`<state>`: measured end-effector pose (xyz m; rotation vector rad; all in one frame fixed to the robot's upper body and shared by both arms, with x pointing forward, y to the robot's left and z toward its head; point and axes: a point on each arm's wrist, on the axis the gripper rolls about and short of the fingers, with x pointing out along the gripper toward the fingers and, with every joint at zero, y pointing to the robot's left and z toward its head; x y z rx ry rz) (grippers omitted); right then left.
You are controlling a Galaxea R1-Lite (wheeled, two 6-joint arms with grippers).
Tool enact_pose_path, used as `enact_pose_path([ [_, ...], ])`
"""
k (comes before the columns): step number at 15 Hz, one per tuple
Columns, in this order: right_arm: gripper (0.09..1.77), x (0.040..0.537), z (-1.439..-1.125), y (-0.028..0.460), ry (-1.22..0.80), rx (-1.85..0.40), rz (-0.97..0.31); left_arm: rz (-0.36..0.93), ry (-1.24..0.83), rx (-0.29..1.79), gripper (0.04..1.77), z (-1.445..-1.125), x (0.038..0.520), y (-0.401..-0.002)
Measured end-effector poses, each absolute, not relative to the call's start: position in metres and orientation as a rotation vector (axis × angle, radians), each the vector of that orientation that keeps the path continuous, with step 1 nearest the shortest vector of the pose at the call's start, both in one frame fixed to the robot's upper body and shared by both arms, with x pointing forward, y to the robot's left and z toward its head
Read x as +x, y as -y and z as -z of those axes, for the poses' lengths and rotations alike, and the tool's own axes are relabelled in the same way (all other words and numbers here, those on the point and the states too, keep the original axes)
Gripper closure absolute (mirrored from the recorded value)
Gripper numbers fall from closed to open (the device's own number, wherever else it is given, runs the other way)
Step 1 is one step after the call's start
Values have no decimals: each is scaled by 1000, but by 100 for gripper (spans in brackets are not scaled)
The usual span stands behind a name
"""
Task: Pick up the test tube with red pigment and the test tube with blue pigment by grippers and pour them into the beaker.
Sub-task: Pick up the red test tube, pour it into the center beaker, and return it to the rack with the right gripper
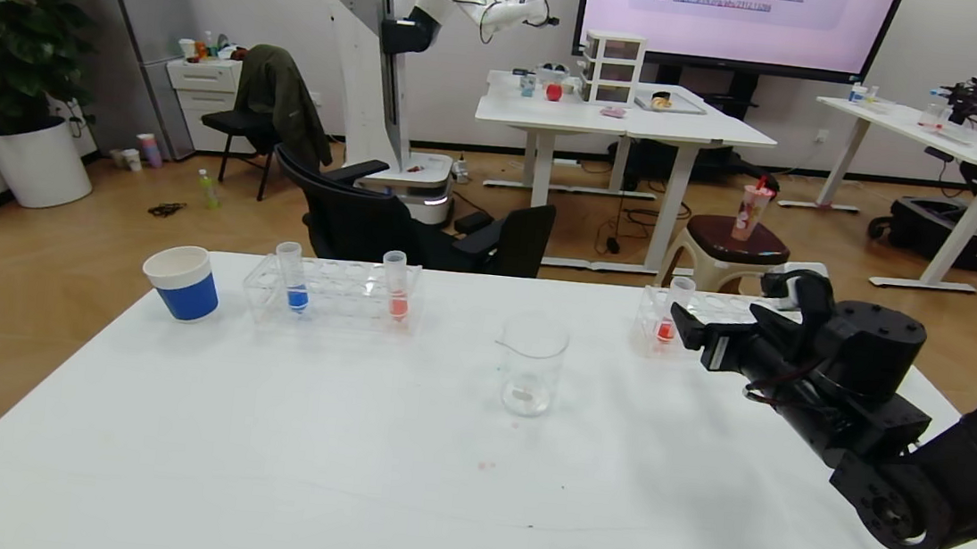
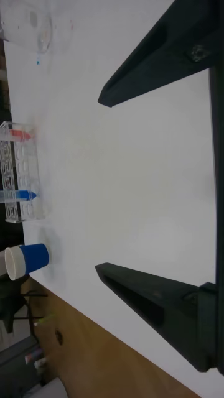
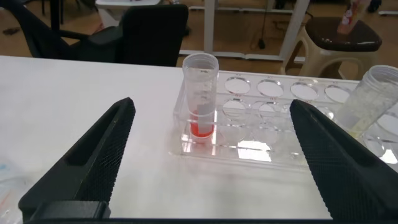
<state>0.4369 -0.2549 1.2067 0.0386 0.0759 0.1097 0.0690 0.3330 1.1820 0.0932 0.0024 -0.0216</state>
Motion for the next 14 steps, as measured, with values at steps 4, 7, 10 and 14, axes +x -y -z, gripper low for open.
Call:
enact_pose_path([
  [4,12,460,-1196,247,-49,43,-110,22,-2,93,6,-1182,69,-333],
  [7,12,482,-1192,248,-15,49,-87,21,-2,93,6,-1182,69,-333],
  [10,12,501,-1184,248,3,50,-81,21,-2,92,6,-1182,69,-333],
  [14,12,508,-1178,244,4,49,-93,21,-2,93,6,-1182,69,-333],
])
